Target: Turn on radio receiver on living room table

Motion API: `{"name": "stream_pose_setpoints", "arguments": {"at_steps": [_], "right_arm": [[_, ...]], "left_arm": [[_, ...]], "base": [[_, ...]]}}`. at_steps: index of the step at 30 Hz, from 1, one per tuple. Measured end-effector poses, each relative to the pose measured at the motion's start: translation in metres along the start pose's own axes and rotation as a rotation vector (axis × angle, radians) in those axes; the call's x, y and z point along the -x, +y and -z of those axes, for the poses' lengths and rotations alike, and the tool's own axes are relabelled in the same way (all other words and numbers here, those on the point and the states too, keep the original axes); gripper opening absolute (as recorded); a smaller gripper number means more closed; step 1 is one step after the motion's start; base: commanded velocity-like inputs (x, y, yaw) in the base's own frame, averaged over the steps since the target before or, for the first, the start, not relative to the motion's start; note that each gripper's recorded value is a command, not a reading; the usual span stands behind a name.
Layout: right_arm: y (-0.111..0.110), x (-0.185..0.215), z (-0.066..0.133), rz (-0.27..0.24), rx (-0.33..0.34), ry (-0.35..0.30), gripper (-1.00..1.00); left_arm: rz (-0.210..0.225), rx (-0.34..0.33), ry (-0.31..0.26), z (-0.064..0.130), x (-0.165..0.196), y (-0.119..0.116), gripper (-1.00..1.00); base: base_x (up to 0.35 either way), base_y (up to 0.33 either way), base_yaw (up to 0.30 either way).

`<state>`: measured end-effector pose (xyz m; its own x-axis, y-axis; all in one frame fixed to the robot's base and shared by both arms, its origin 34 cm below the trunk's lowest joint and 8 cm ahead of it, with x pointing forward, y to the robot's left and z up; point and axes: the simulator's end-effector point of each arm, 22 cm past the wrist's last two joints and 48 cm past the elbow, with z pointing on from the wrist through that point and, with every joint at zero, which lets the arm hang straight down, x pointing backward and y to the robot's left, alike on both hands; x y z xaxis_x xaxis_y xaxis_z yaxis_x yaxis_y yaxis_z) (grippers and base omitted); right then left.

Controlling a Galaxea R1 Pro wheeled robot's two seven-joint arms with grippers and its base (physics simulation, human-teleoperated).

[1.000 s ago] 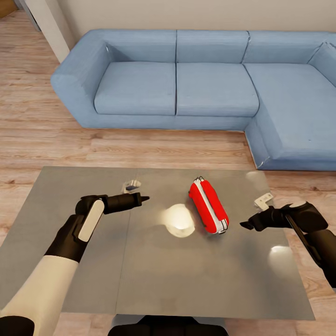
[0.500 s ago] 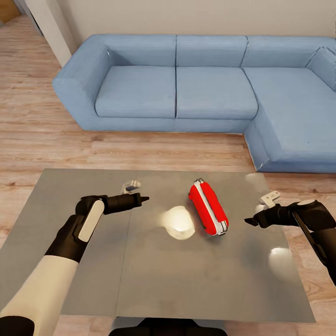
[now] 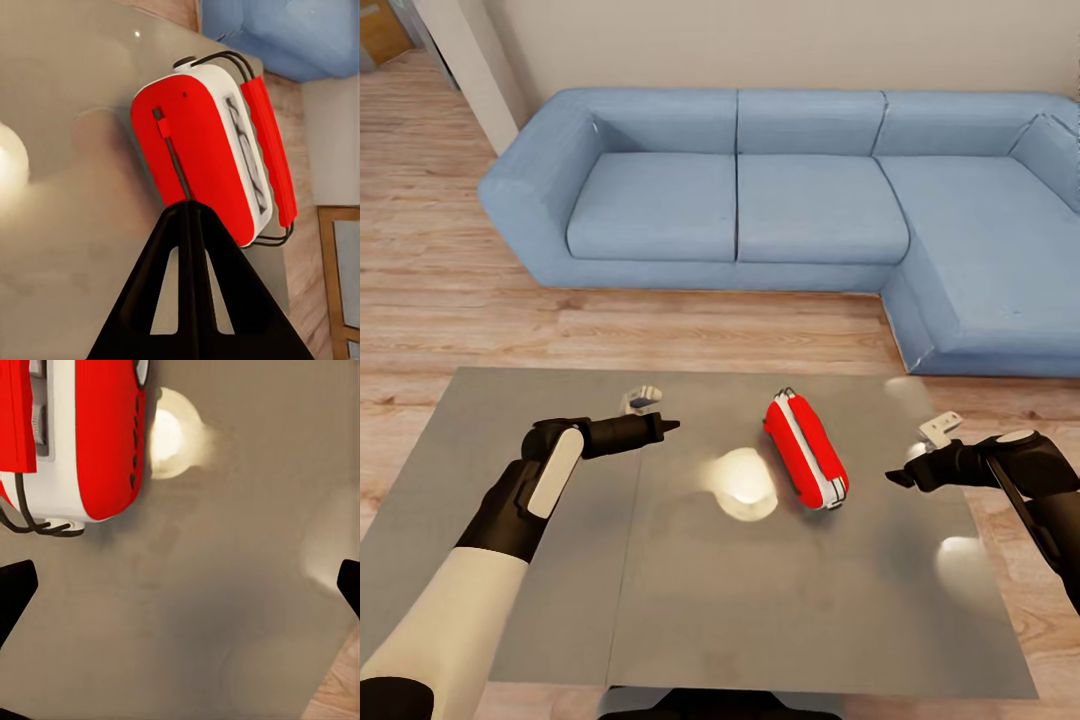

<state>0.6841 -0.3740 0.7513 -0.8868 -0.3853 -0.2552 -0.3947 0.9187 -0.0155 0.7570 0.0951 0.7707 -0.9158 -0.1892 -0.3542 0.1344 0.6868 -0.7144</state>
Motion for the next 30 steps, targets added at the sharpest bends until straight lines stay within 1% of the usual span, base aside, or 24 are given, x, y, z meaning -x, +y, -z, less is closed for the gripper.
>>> {"name": "stream_pose_setpoints", "arguments": {"at_steps": [8,13,20,30], "right_arm": [[0.0,-0.002,0.005,0.003,-0.007,-0.002,1.0],[-0.006,-0.008,0.007,0.015,-0.039,0.015,1.0],[-0.012,-0.005,0.014,0.006,-0.053,0.003,1.0],[-0.014,-0.001,0.022,0.006,-0.061,-0.012,1.0]], "left_arm": [[-0.012,0.003,-0.006,0.004,0.004,-0.004,-1.0],[-0.025,0.015,-0.006,0.006,0.006,-0.003,-1.0],[-0.032,0.015,-0.012,0.01,0.009,-0.007,-1.0],[-0.042,0.012,-0.022,0.014,0.014,-0.014,-1.0]], "base": [[0.0,0.0,0.0],[0.0,0.0,0.0],[0.0,0.0,0.0],[0.0,0.0,0.0]]}}
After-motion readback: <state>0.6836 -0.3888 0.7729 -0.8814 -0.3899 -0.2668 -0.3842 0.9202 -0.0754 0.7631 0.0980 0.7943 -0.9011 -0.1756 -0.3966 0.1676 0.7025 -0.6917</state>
